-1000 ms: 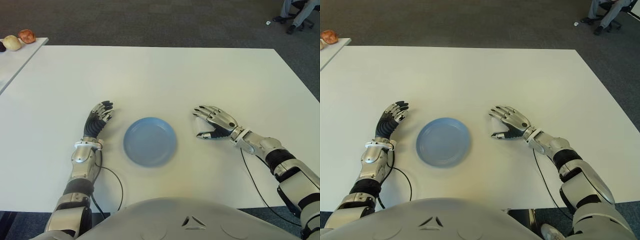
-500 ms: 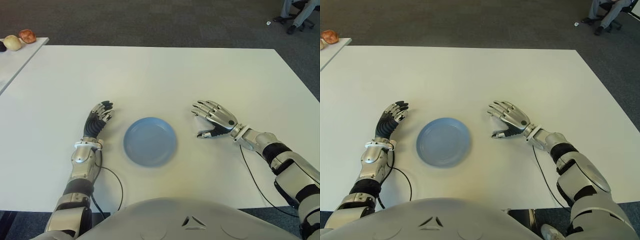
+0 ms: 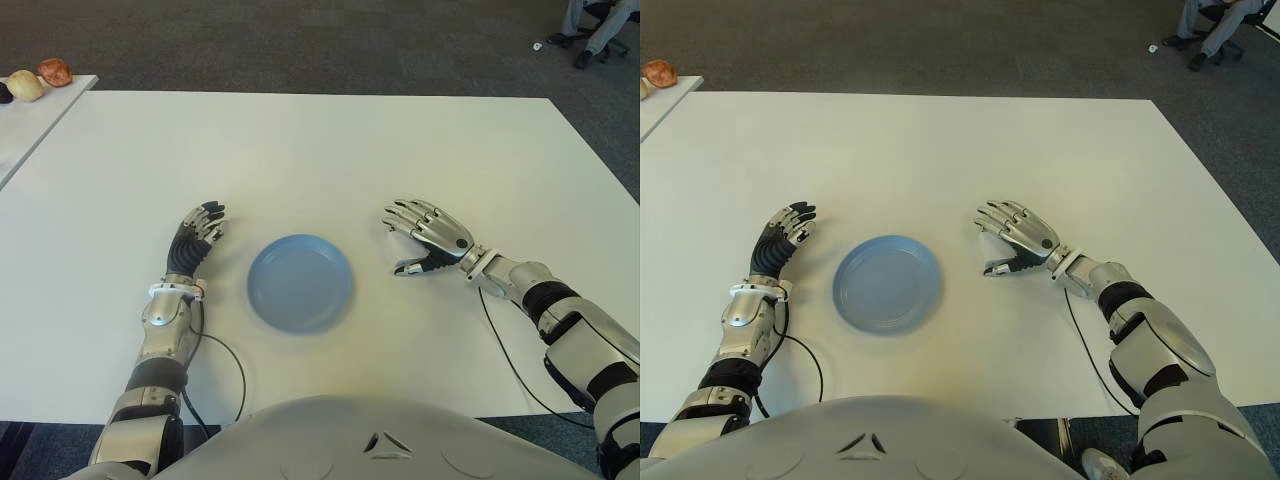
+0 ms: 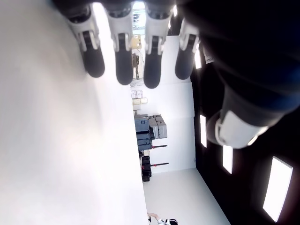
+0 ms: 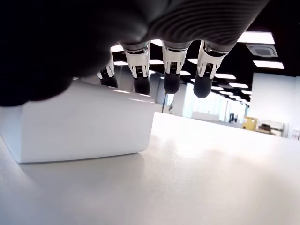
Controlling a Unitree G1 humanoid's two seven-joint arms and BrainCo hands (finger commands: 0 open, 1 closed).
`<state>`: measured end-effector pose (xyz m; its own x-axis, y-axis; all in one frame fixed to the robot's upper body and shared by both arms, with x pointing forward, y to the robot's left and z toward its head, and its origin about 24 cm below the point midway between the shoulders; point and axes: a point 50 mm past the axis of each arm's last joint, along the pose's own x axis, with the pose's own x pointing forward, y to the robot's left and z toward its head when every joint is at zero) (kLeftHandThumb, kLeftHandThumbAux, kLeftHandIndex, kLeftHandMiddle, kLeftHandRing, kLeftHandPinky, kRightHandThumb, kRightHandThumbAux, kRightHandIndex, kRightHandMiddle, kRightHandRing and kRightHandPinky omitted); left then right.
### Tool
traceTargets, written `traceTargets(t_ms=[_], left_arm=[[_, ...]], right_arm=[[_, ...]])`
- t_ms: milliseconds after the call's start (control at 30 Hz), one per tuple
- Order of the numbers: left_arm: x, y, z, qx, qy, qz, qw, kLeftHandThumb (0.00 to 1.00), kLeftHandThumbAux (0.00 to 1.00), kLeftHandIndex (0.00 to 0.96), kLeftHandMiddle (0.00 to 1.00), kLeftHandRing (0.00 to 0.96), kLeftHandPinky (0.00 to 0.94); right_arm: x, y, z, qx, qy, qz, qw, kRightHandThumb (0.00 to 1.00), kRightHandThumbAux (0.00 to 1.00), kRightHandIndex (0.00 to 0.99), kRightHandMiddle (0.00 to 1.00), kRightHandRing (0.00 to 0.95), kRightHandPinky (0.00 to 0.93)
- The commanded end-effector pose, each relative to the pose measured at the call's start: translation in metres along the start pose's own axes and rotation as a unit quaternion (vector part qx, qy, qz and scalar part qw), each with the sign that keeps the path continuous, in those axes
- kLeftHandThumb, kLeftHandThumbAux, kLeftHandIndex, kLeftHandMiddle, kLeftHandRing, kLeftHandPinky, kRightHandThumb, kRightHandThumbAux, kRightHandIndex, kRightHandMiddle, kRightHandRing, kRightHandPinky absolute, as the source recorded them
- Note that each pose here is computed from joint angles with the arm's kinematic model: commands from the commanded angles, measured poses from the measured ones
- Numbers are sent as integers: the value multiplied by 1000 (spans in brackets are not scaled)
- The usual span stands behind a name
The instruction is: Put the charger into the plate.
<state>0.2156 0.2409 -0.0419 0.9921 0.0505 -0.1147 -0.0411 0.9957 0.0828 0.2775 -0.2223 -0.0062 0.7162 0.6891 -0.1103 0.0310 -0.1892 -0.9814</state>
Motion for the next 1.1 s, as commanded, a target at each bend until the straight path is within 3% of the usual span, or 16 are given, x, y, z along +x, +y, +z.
traceTargets(t_ms=[33, 433, 1100], left_arm=[[-35, -8, -44, -30, 120, -1, 992, 0, 610, 205, 224, 204, 194], [-35, -8, -44, -33, 122, -4, 992, 0, 607, 214, 230, 208, 196], [-36, -8, -43, -30, 121, -3, 992, 0, 601, 215, 231, 209, 194]], right_arm=[[-10, 6, 2, 5, -16, 59, 998, 130, 250, 0, 0, 52, 148], [-12, 7, 2, 27, 1, 78, 997, 167, 321, 0, 15, 93, 144], [-14, 5, 7, 92, 17, 89, 992, 178, 324, 0, 8, 87, 140]])
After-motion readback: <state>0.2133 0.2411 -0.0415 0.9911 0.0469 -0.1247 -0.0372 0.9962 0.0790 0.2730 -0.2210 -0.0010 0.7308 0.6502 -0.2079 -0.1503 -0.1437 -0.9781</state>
